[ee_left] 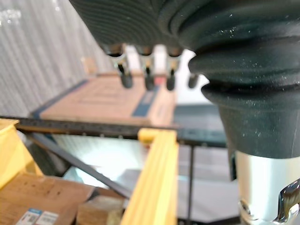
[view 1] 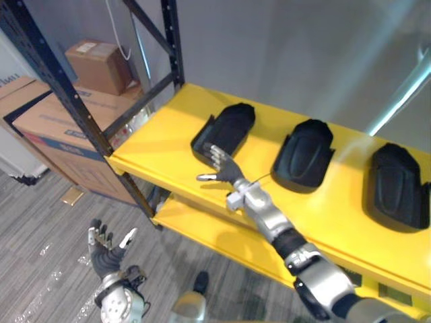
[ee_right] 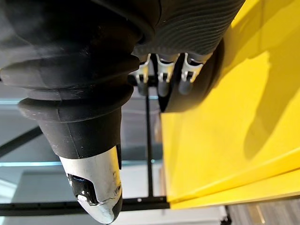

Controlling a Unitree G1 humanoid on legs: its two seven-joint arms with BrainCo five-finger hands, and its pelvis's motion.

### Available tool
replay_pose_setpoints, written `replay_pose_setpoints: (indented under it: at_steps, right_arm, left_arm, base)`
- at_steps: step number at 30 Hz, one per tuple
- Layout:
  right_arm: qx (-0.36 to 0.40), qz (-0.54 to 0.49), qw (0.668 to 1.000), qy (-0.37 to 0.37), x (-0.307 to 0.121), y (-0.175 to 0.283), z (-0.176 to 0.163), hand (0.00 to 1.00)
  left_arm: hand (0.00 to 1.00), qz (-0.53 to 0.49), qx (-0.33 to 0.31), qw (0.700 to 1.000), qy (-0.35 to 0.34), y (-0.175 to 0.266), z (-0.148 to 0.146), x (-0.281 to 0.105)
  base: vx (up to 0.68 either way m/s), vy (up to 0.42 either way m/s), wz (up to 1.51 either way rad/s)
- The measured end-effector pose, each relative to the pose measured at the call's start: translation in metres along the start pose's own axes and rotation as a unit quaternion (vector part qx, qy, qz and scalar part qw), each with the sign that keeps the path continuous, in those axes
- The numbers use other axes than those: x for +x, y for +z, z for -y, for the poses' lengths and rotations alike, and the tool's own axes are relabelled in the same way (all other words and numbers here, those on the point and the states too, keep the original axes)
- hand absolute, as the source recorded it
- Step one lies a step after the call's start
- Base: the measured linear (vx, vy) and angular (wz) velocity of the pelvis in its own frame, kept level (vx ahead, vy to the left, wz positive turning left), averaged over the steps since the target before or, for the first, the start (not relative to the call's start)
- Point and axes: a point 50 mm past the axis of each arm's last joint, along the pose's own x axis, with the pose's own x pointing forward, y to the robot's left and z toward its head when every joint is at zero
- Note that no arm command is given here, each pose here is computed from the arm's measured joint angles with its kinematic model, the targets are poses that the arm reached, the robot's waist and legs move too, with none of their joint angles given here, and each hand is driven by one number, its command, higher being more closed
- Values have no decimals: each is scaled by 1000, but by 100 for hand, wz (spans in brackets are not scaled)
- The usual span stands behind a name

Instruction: Walk over and take plastic housings, then place them on the shelf

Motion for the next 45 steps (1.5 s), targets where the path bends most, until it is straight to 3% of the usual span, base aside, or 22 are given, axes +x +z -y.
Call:
replay_pose_setpoints:
  at_steps: [16,30,35,38,43,45]
  right_arm:
    - [-20,-4,998,-55,3,4,14,0]
    - [-45,48,998,-25,8,33,12,0]
    - [-38,246,969,1,-41,93,4,0]
    - [-45,312,949,-12,-74,109,11,0]
    - [-45,346,933,-90,-116,109,33,0]
    - [-55,364,916,-157,-141,111,51,0]
  left_arm:
    - [0,0,-4,1000,2,0,0,0]
    - [0,4,-4,1000,5,1,-1,1]
    - [0,10,3,999,30,2,-14,4]
    - [0,3,6,999,38,-2,-16,3]
    - [0,-15,-13,999,36,-8,-12,4]
    - [0,-29,-12,999,40,-15,-13,4]
  base:
    - [0,0,0]
    - [0,0,-3]
    - [21,8,-19]
    - [36,10,-50]
    - [-31,23,-53]
    - [-58,27,-31]
